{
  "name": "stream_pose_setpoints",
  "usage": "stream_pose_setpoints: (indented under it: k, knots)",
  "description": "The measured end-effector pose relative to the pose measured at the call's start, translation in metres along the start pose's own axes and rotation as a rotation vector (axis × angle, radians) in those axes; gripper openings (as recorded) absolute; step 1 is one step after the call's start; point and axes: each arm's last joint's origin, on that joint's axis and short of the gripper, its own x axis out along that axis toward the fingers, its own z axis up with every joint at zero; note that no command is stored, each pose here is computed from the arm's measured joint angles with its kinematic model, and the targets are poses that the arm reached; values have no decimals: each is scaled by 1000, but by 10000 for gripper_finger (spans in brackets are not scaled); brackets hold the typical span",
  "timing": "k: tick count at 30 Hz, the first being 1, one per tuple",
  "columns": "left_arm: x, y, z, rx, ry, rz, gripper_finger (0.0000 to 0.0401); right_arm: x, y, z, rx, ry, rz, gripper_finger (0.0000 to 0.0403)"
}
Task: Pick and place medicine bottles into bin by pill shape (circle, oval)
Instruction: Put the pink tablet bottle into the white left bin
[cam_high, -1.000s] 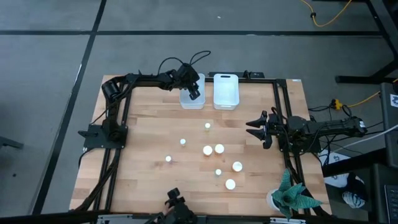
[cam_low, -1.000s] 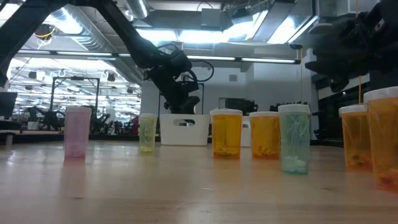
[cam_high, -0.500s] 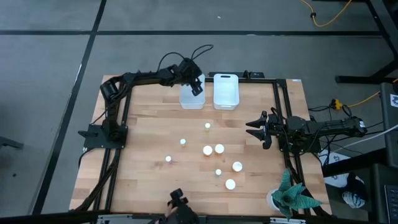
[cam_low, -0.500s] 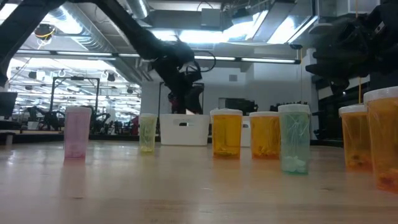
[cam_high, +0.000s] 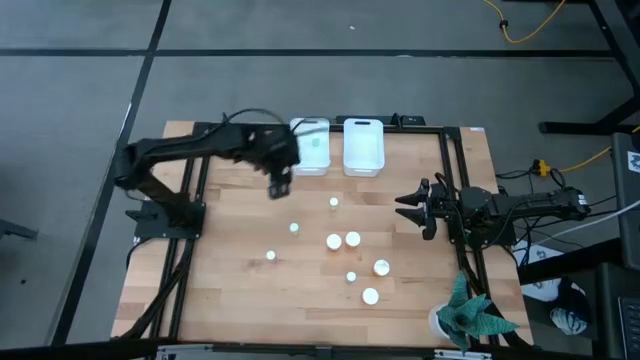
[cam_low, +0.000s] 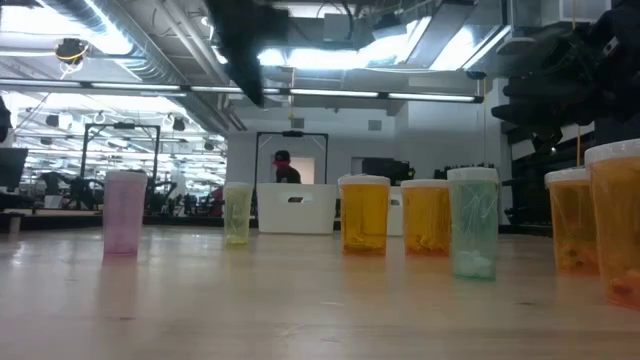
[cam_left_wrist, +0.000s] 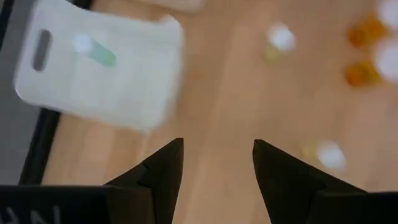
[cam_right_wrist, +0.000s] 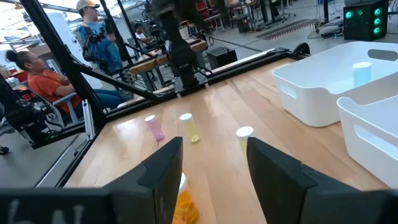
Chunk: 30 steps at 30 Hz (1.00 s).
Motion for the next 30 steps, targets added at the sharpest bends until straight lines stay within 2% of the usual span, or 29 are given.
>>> stream_pose_setpoints:
  k: [2, 5, 8, 12, 14, 18, 24, 27, 30]
  knots:
    - [-12, -16, -14, 32, 9, -22, 185, 0, 0, 0, 0, 0, 0, 181]
    - [-15, -36, -39, 35, 70, -68, 185, 0, 0, 0, 2, 0, 0, 181]
    - [-3, -57, -67, 53, 164, -112, 185, 0, 0, 0, 5, 0, 0, 181]
    - [25, -82, -106, 116, 303, -109, 185, 0, 0, 0, 5, -1, 0, 181]
    - [38, -94, -123, 135, 330, -108, 185, 0, 0, 0, 5, -1, 0, 181]
    - [60, -116, -143, 142, 266, -165, 185, 0, 0, 0, 4, -1, 0, 181]
    - [72, -143, -151, 132, 90, -278, 185, 0, 0, 0, 2, -1, 0, 181]
    - [77, -152, -153, 159, 27, -280, 185, 0, 0, 0, 1, -1, 0, 181]
    - [84, -155, -154, 177, 22, -248, 185, 0, 0, 0, 3, -1, 1, 181]
